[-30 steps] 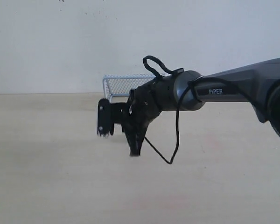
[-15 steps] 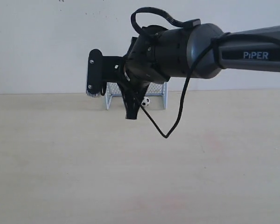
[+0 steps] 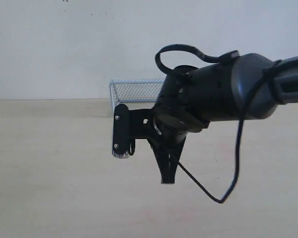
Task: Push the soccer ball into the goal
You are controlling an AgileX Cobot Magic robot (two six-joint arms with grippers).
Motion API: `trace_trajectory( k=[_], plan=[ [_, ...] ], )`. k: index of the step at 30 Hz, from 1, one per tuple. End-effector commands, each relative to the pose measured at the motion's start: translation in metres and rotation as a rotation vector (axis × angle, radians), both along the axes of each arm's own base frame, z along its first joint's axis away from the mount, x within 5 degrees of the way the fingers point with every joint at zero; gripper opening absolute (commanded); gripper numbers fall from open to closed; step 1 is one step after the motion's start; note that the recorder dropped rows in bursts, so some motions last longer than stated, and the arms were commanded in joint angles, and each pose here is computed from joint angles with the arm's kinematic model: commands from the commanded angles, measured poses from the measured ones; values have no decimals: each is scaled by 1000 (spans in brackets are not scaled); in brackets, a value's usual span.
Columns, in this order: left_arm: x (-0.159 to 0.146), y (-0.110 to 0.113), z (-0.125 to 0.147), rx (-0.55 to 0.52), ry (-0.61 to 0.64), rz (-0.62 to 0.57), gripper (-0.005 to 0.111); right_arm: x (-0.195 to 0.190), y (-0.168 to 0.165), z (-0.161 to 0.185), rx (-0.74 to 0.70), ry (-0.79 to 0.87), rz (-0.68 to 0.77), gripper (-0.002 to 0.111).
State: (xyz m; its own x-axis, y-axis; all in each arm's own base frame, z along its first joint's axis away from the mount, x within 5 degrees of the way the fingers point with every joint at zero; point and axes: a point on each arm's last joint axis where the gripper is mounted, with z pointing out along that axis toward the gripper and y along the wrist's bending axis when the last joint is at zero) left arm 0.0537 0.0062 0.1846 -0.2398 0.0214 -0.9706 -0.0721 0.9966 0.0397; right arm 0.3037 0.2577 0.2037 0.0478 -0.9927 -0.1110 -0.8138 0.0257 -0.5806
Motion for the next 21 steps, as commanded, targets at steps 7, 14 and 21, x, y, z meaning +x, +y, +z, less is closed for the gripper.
trace_trajectory(
  k=[7,14,21],
  plan=[
    [0,0,0,5,-13,-8,4,-62,-53,31,101,120,-143,0],
    [0,0,0,5,-13,-8,4,-123,-109,54,206,318,-625,0],
    [0,0,0,5,-13,-8,4,-161,-146,78,317,345,-1007,0]
  ],
)
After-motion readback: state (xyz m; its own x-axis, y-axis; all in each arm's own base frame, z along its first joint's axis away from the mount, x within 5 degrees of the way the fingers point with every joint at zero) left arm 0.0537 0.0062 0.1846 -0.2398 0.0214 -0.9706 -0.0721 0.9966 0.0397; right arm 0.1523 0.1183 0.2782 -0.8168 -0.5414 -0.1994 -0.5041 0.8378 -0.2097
